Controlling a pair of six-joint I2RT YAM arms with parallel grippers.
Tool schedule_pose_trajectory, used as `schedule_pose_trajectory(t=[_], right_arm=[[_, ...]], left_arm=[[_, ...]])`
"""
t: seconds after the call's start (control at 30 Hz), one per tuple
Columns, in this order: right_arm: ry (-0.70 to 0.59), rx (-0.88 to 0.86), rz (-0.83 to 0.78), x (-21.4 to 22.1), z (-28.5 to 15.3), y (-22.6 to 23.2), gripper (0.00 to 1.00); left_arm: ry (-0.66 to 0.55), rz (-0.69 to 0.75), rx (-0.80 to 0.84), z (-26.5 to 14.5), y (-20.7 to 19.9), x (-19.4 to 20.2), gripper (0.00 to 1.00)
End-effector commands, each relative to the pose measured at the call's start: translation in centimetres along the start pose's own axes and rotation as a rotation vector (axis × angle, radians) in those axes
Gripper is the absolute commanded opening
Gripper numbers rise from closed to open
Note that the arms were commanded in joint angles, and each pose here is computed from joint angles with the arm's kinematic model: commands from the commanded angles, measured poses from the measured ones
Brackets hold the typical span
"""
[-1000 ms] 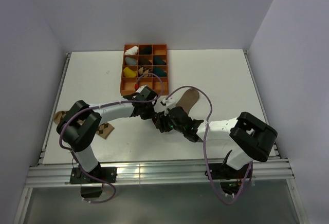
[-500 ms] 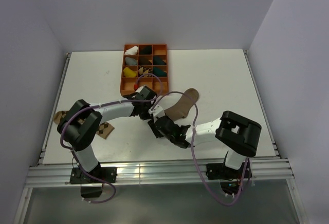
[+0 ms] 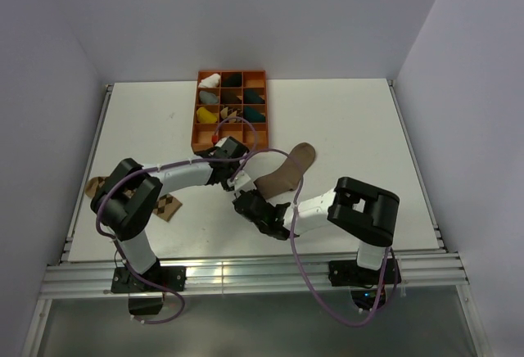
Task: Roll the socks
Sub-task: Roll the sock at the center of the board.
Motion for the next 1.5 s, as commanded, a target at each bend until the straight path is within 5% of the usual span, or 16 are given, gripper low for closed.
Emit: schedule_pose_trajectory(t=[0.0,0.23,0.53,1.1,1.47], right_arm=[[0.031,0.02,0.004,0.7,0.0,0.0,0.0],[0.023,-0.105,0.158,0.3,-0.7,-1.6,0.0],[0.026,-0.292,0.446,0.5,-1.2,-4.3,0.0],[-0.001,-0.557,1.24,4.0,-1.5,-8.5,0.0],[0.033,-0.545,1.355,5.1,-0.9,-9.3,0.0]], left_arm=[[0.014,-0.032,0.048,-0.5,-0.5,0.0,0.02],[-0.015,-0.098,0.091,-1.5,-0.5,-0.9,0.15],[-0.094,-0.242,0.247,-4.3,-1.3,-2.5,0.61],[-0.106,-0.229,0.425,-4.0,-1.7,0.4,0.58],[-0.104,-0.219,0.393,-2.1,-2.1,0.9,0.56]])
Point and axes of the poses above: each gripper's point midway between its finger pads, its own z axis out along the fingers, its own y axis along the line the jaws close on, x = y × z, the point moved 7 cm from there along -z, back along the fingers, and after that the axes turned 9 degrees about -z, right-handed, at the moved point
